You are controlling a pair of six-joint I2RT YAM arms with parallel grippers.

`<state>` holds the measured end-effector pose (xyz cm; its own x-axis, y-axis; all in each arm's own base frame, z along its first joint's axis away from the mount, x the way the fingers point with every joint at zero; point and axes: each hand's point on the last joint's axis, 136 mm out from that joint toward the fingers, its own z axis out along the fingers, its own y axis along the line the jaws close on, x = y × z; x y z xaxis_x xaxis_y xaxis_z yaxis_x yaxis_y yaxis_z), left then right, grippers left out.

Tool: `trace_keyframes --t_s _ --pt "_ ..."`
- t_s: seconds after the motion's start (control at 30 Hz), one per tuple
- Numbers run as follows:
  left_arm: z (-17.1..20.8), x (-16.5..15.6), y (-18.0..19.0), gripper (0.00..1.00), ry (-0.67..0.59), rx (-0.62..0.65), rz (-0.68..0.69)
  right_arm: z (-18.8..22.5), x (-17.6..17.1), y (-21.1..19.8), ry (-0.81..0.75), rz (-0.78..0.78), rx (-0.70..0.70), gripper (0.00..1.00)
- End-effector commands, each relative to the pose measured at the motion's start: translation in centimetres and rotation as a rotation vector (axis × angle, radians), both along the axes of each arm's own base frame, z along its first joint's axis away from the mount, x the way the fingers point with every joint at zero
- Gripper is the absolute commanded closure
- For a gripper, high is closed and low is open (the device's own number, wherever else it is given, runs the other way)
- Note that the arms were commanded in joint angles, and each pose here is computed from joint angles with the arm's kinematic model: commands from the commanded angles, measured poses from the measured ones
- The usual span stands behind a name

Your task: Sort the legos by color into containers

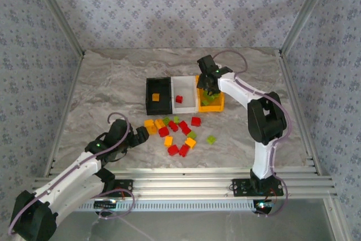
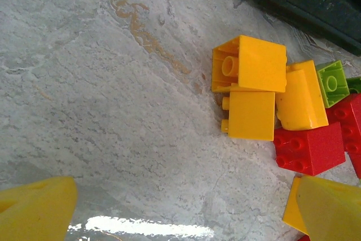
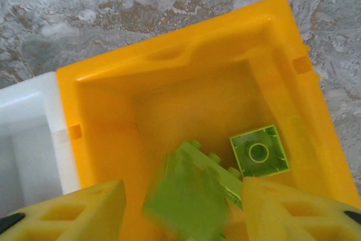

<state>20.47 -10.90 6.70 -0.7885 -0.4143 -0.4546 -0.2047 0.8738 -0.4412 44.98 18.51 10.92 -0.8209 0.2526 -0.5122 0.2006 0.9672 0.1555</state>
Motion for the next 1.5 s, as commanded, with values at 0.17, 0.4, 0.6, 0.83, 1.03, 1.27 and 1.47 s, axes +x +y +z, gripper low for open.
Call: trace_keyframes --t_s 0.17,0.4,0.6,0.83,1.03,1.27,1.47 --pt "2.3 0.8 -0.2 0.00 -0.044 -0.001 -0.017 4.8 -2.8 0.9 -0.099 0.015 0.043 0.29" --pt "1.7 0.7 -0.1 0.00 -0.041 0.006 -0.017 2.5 -12.8 -0.6 -0.029 0.039 0.037 0.25" --pt "1.2 0.4 0.1 0.00 -0.035 0.002 -0.012 -2.4 -19.8 -1.3 0.118 0.094 0.029 0.21" --pt "1.4 0.4 0.1 0.00 -0.033 0.002 -0.015 -6.2 -22.3 -0.2 0.211 0.153 -0.020 0.24" --pt "0.9 0.1 0.1 0.00 -0.019 -0.012 -0.006 -8.0 -23.1 -0.5 0.266 0.159 -0.073 0.28" --pt "1.0 0.1 0.0 0.00 -0.019 -0.025 -0.007 -10.0 -24.6 -1.7 0.332 0.151 -0.128 0.35" --pt "0.7 0.1 -0.2 0.00 -0.019 -0.031 -0.014 -10.6 -25.6 -1.4 0.347 0.165 -0.122 0.41"
